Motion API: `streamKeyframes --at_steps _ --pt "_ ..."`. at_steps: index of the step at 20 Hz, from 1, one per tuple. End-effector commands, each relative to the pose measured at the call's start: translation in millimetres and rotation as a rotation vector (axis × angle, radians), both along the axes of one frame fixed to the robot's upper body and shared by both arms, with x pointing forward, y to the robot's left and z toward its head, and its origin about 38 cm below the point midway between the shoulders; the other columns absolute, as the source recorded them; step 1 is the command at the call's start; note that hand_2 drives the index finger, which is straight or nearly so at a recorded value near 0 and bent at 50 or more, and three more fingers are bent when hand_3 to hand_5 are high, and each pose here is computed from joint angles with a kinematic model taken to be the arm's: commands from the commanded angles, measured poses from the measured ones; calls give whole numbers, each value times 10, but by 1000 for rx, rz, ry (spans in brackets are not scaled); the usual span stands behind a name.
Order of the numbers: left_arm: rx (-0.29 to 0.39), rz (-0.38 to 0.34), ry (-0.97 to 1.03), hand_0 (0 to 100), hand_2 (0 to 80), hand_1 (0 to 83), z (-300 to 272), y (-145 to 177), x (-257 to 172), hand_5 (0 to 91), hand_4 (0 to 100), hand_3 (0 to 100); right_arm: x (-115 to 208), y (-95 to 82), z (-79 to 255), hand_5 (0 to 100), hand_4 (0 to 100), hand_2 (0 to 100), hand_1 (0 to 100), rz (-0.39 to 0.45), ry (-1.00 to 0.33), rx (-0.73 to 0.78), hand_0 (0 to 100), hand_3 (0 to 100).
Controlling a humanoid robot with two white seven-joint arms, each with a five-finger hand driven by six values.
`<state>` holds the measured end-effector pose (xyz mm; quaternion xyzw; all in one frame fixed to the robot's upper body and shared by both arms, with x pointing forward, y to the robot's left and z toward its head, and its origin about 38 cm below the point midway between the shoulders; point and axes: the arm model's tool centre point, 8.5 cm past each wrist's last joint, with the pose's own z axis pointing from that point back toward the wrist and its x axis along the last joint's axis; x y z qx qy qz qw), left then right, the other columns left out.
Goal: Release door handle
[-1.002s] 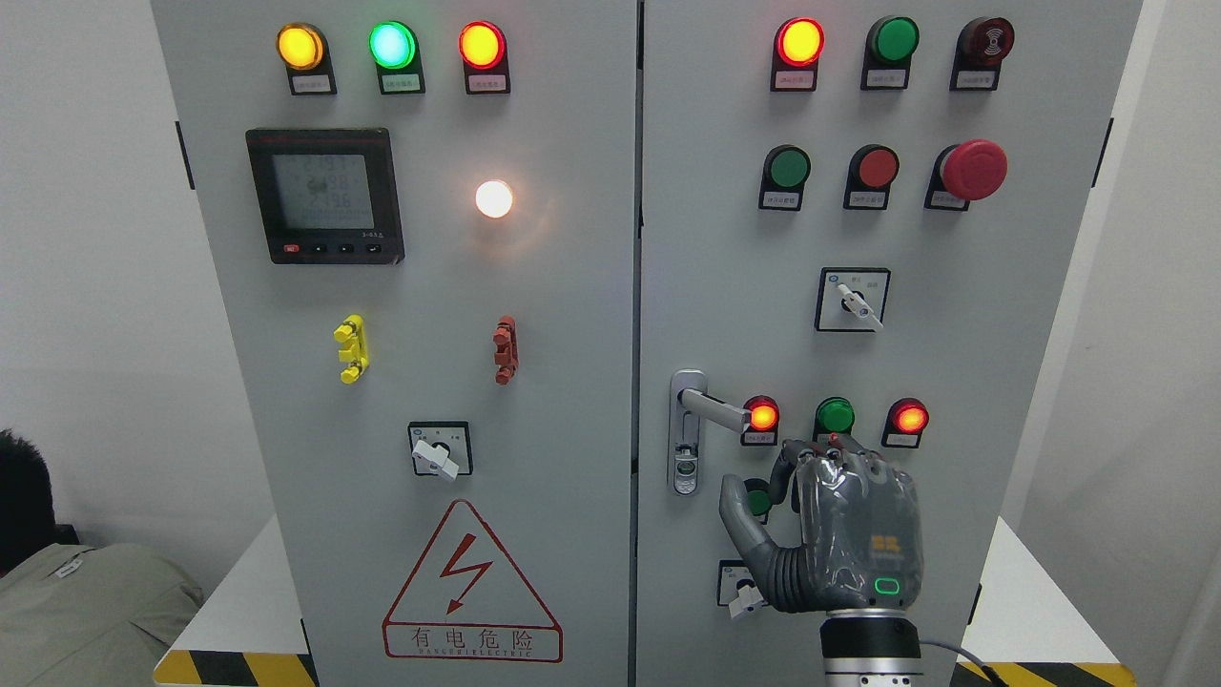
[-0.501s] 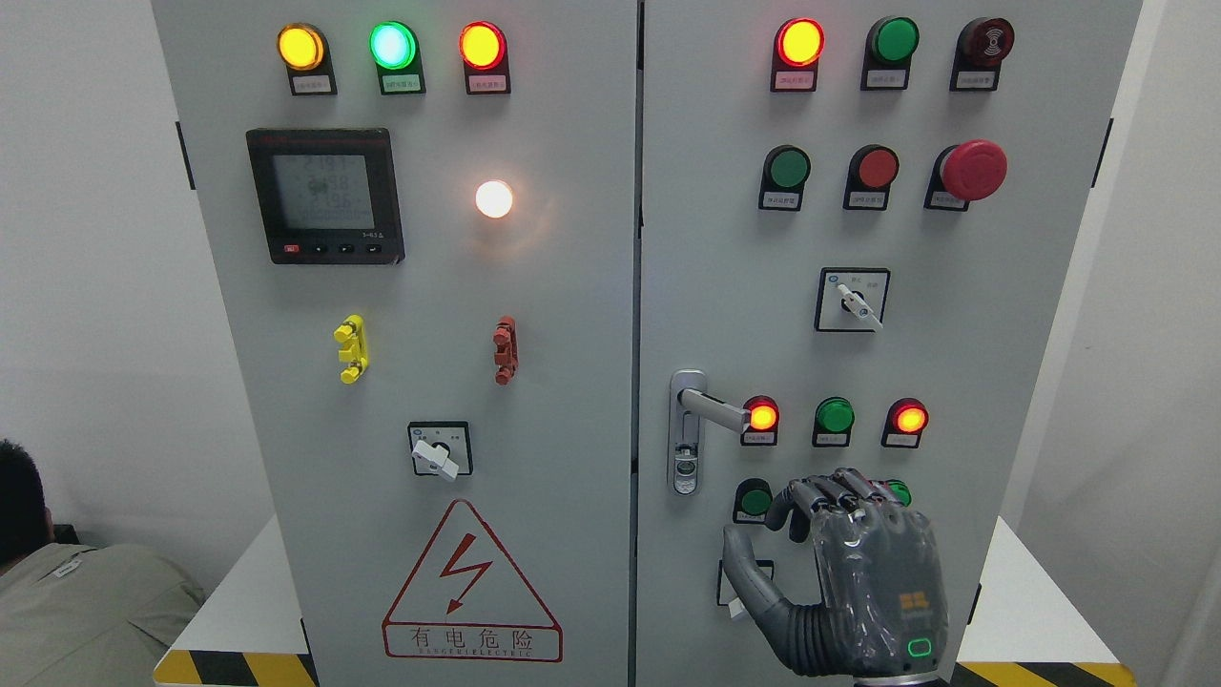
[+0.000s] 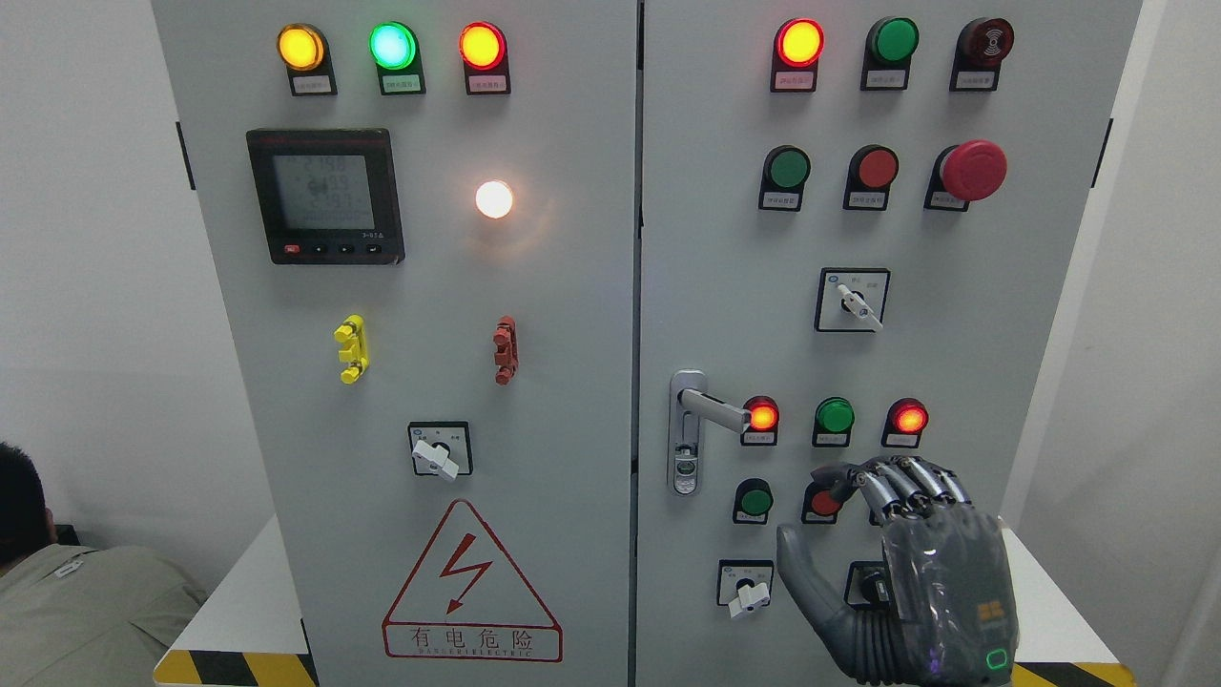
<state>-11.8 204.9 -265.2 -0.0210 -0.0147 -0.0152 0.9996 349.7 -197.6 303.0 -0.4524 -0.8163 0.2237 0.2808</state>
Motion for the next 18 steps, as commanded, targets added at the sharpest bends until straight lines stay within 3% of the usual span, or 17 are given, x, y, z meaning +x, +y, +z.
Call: streamKeyframes --at_steps 1,5,8,18 --pt "1 0 -1 0 46 0 0 1 1 0 4 104 -84 -367 65 120 254 113 281 -79 -29 40 454 235" --pt "0 0 1 0 46 0 0 0 0 0 4 105 -100 -354 56 0 117 73 240 -30 -35 74 452 136" --pt "0 0 2 0 46 0 0 0 -10 0 4 105 -113 -334 59 0 53 69 207 -10 -47 64 432 106" --pt "0 0 1 0 45 0 0 0 -9 0 4 107 -151 -279 90 0 18 48 199 15 -67 48 416 81"
